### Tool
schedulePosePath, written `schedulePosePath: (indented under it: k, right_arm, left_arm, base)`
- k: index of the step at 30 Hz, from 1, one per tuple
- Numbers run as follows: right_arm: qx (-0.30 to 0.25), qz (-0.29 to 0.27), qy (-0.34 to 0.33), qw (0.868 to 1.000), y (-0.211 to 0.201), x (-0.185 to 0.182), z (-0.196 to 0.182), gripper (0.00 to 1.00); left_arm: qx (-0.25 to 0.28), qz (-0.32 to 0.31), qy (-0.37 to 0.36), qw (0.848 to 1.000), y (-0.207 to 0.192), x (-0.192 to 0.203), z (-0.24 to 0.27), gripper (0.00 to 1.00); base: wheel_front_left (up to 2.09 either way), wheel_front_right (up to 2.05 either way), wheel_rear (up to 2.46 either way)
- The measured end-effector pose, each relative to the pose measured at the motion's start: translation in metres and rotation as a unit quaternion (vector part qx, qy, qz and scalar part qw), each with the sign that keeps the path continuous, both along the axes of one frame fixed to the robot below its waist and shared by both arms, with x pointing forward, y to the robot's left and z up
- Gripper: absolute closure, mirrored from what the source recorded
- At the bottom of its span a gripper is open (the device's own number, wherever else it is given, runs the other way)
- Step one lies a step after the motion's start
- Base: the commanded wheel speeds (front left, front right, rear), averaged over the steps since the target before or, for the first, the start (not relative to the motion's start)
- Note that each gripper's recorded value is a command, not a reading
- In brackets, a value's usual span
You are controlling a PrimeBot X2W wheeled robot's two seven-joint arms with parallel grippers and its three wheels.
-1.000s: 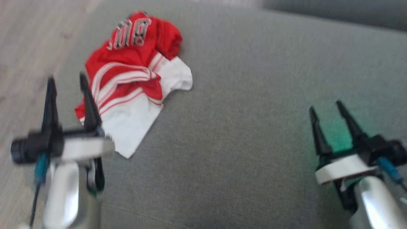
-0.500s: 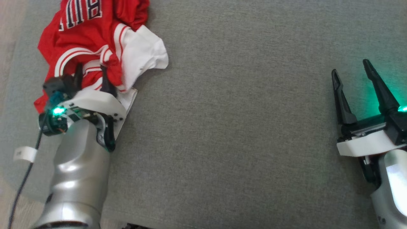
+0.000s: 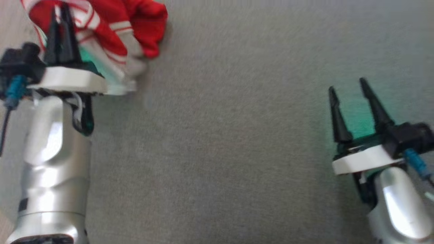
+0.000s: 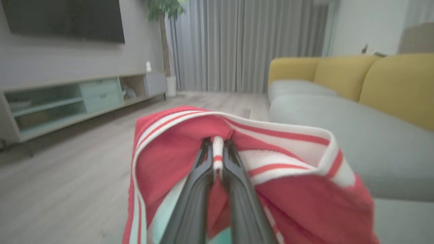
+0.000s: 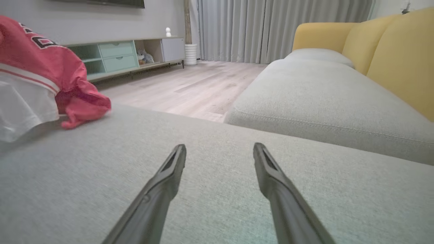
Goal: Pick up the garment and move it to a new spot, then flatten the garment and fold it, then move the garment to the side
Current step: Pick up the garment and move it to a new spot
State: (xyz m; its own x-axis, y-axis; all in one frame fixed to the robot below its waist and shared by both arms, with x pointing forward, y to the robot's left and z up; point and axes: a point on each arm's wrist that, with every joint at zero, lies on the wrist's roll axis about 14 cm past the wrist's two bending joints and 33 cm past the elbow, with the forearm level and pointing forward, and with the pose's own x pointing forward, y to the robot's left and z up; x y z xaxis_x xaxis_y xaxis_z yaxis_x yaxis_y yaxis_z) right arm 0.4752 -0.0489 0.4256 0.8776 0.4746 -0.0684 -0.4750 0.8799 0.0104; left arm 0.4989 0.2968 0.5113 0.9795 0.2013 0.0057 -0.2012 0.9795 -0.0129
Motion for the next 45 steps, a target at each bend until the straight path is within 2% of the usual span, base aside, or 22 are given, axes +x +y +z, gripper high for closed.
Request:
schedulePosePath:
  k: [4, 9, 15, 18, 21, 24, 28, 30, 31, 32, 35, 37, 39, 40, 45]
  right_arm:
    - [0.022, -0.023, -0.011, 0.999, -0.005, -0.021, 0.026, 0.0]
    - [0.027, -0.072, -0.024, 0.997, -0.036, -0.05, 0.046, 0.0]
    - [0.024, -0.135, -0.058, 0.989, -0.082, -0.074, 0.073, 0.0]
    - [0.028, -0.169, -0.071, 0.983, -0.105, -0.085, 0.083, 0.0]
    - [0.028, -0.198, -0.077, 0.977, -0.124, -0.095, 0.087, 0.0]
    - [0.032, -0.218, -0.069, 0.973, -0.137, -0.1, 0.083, 0.0]
    - [0.036, -0.225, -0.041, 0.973, -0.14, -0.094, 0.065, 0.0]
    - [0.034, -0.225, -0.029, 0.973, -0.139, -0.087, 0.057, 0.0]
    - [0.034, -0.224, -0.023, 0.974, -0.139, -0.084, 0.052, 0.0]
    - [0.032, -0.224, -0.017, 0.974, -0.139, -0.081, 0.048, 0.0]
    - [0.029, -0.228, 0.001, 0.973, -0.141, -0.075, 0.034, 0.0]
    - [0.027, -0.23, 0.013, 0.973, -0.142, -0.073, 0.025, 0.0]
    - [0.029, -0.228, 0.018, 0.973, -0.14, -0.072, 0.021, 0.0]
    - [0.032, -0.226, 0.018, 0.973, -0.138, -0.071, 0.021, 0.0]
    - [0.044, -0.214, 0.02, 0.976, -0.127, -0.081, 0.024, 0.0]
  left_arm:
    - [0.039, -0.049, -0.094, 0.994, -0.024, 0.001, 0.076, 1.0]
    - [0.08, -0.137, -0.172, 0.972, -0.086, 0.002, 0.156, 1.0]
    - [0.073, -0.276, -0.241, 0.928, -0.201, -0.012, 0.225, 1.0]
    - [0.068, -0.337, -0.255, 0.904, -0.25, -0.021, 0.237, 1.0]
    - [0.065, -0.391, -0.243, 0.885, -0.296, -0.025, 0.225, 1.0]
    - [0.055, -0.444, -0.204, 0.871, -0.337, -0.026, 0.185, 1.0]
    - [0.074, -0.49, -0.107, 0.862, -0.368, -0.023, 0.074, 1.0]
    - [0.063, -0.499, -0.039, 0.863, -0.37, -0.027, 0.008, 1.0]
    - [0.06, -0.499, -0.005, 0.864, -0.369, -0.031, -0.023, 0.38]
    - [0.058, -0.496, 0.026, 0.866, -0.367, -0.034, -0.049, 0.0]
    - [0.037, -0.484, 0.077, 0.871, -0.364, -0.038, -0.092, 0.0]
    - [0.017, -0.475, 0.072, 0.877, -0.366, -0.036, -0.089, 0.0]
    - [-0.007, -0.457, 0.042, 0.888, -0.364, -0.034, -0.069, 0.0]
    - [-0.03, -0.435, 0.026, 0.899, -0.354, -0.038, -0.057, 0.0]
    - [-0.073, -0.352, 0.044, 0.932, -0.301, -0.078, -0.059, 0.0]
  base:
    - [0.0, 0.0, 0.0]
    - [0.0, 0.0, 0.0]
    - [0.0, 0.0, 0.0]
    - [0.0, 0.0, 0.0]
    - [0.0, 0.0, 0.0]
    - [0.0, 0.0, 0.0]
    - [0.0, 0.0, 0.0]
    - [0.0, 0.0, 0.0]
    - [0.0, 0.0, 0.0]
    - [0.0, 0.0, 0.0]
    - [0.0, 0.0, 0.0]
    - [0.0, 0.0, 0.0]
    - [0.0, 0.0, 0.0]
    - [0.0, 0.0, 0.0]
    - [0.0, 0.0, 0.0]
